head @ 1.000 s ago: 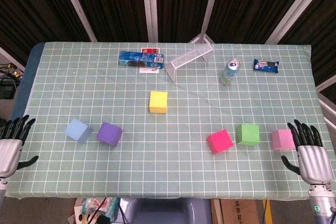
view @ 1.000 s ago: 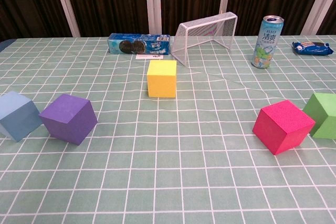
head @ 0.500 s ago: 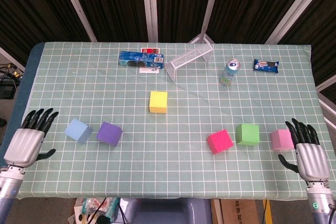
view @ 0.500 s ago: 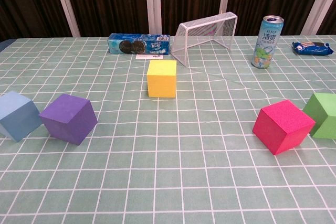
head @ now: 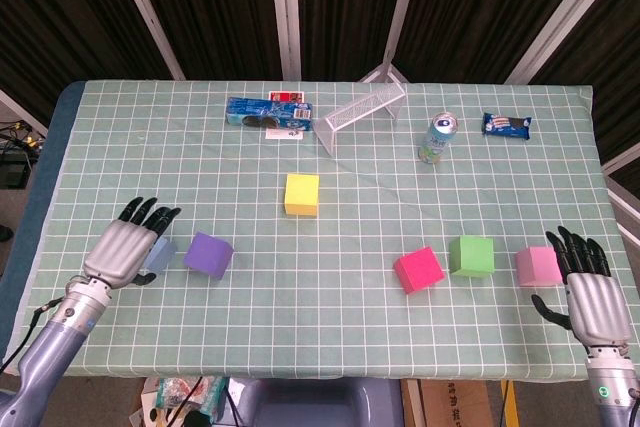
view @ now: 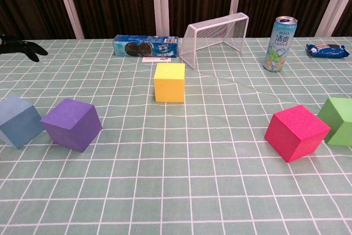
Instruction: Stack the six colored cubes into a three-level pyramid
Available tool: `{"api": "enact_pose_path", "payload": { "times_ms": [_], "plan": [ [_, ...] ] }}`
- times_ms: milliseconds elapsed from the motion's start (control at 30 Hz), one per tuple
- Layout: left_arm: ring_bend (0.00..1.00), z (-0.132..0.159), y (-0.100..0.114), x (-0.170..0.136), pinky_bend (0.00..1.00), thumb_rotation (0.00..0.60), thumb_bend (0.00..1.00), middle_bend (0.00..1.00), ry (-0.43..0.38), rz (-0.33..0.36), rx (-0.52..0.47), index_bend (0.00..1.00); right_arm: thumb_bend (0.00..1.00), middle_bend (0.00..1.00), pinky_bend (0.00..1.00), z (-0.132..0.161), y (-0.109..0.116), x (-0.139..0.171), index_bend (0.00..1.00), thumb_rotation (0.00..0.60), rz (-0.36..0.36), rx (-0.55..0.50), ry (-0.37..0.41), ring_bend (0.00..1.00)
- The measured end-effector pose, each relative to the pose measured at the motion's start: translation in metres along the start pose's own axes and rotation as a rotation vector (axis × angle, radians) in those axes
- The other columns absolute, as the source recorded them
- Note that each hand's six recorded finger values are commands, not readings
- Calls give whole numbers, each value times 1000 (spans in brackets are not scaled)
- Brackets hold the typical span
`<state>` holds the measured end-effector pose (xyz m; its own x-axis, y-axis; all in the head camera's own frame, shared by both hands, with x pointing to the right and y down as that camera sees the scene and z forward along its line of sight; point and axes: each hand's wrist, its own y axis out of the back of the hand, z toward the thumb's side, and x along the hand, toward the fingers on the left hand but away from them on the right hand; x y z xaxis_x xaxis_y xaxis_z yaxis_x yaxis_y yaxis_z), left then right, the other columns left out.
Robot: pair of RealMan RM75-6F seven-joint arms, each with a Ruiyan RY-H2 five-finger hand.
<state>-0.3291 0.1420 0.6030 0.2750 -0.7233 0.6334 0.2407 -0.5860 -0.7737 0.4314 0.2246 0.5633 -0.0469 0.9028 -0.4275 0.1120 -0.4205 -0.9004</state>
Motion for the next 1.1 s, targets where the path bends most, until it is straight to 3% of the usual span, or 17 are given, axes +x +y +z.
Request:
{"api": "enact_pose_path", "payload": {
  "times_ms": [667, 1100],
  "plan": [
    [0, 52, -28, 51, 57, 600, 77, 201, -78, -84, 58, 0, 263, 0, 0, -7, 3, 2, 0, 600, 6, -13, -26, 0],
    [15, 67, -39, 68, 107, 600, 260, 407, -79, -98, 36, 61, 263, 0, 0, -6, 0, 1, 0, 600, 24, -36, -32, 0]
  ]
}}
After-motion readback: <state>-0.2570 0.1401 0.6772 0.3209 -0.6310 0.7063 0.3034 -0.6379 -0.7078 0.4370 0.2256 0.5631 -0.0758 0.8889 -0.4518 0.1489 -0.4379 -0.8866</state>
